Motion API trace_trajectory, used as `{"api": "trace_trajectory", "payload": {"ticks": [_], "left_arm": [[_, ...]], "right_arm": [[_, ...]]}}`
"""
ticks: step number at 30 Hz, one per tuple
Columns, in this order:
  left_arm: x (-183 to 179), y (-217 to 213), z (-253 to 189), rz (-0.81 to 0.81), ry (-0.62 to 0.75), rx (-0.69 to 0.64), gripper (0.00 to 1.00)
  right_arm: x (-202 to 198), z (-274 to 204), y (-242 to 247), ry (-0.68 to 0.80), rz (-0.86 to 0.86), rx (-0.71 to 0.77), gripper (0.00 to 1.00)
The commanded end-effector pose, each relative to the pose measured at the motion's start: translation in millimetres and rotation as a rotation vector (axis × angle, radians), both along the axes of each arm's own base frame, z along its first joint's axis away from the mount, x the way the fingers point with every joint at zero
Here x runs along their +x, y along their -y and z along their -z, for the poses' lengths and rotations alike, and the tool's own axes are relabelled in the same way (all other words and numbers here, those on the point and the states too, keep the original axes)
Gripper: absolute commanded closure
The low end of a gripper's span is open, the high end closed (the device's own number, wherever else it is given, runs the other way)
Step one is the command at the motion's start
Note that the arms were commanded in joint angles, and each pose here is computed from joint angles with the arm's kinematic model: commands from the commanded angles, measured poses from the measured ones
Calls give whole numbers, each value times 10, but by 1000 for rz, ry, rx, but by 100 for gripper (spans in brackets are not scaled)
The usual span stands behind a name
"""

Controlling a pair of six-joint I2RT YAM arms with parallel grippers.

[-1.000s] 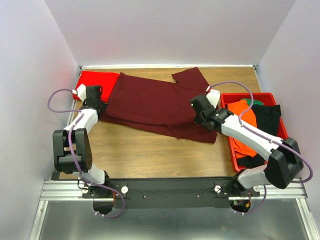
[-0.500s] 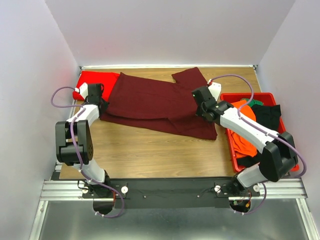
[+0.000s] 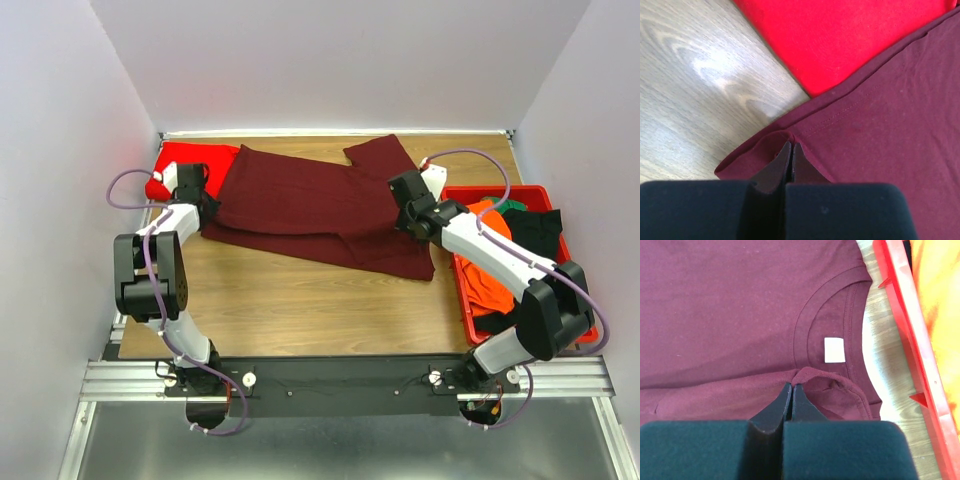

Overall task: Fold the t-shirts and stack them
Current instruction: Fold the tshirt

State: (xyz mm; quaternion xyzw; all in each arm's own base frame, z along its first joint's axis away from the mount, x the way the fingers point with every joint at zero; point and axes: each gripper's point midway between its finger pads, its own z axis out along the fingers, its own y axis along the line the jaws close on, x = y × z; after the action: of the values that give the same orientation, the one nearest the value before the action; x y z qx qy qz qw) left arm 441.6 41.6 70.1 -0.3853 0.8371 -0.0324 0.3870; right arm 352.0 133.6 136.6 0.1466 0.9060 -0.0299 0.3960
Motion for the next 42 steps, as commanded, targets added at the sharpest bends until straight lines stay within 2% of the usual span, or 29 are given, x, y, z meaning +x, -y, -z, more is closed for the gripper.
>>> {"api": "trace_trajectory", "payload": {"ticks": [1,18,22,23,26,27,29,32,33,34,36,38,42], "left_arm": [[147,33,-86,26,32,-5,100],[341,153,-103,60,43,-6,98],[410,145,-115,68,48,3,88],[442,143,-152,72,59,3,77],[462,138,-241,75,77,10,47],[459,123,-272,71,87,19,42],[437,93,-414,55,115,31,32],[332,37,-513,24,122,46,31],[230,26,-439,11,97,46,31],[166,24,-494,2,110,44,32],[-81,-16,-311,-57,62,34,33],[-236,-23,-335,-83,78,26,34],[-573,-26,-90,-123,49,11,36]], "right_arm": [[2,97,51,-12,1,-10,99],[27,288,110,-48,12,-7,99],[159,302,136,-53,21,-1,99],[193,353,144,-69,21,-2,99],[301,372,148,-74,26,5,90],[333,431,149,-88,24,4,82],[389,467,168,-98,25,8,75],[524,459,180,-100,21,27,59],[575,402,168,-88,14,31,50],[595,371,159,-82,10,32,45],[574,347,125,-83,-11,47,34],[495,247,94,-68,-29,80,34],[118,299,56,-82,-47,127,34]]}}
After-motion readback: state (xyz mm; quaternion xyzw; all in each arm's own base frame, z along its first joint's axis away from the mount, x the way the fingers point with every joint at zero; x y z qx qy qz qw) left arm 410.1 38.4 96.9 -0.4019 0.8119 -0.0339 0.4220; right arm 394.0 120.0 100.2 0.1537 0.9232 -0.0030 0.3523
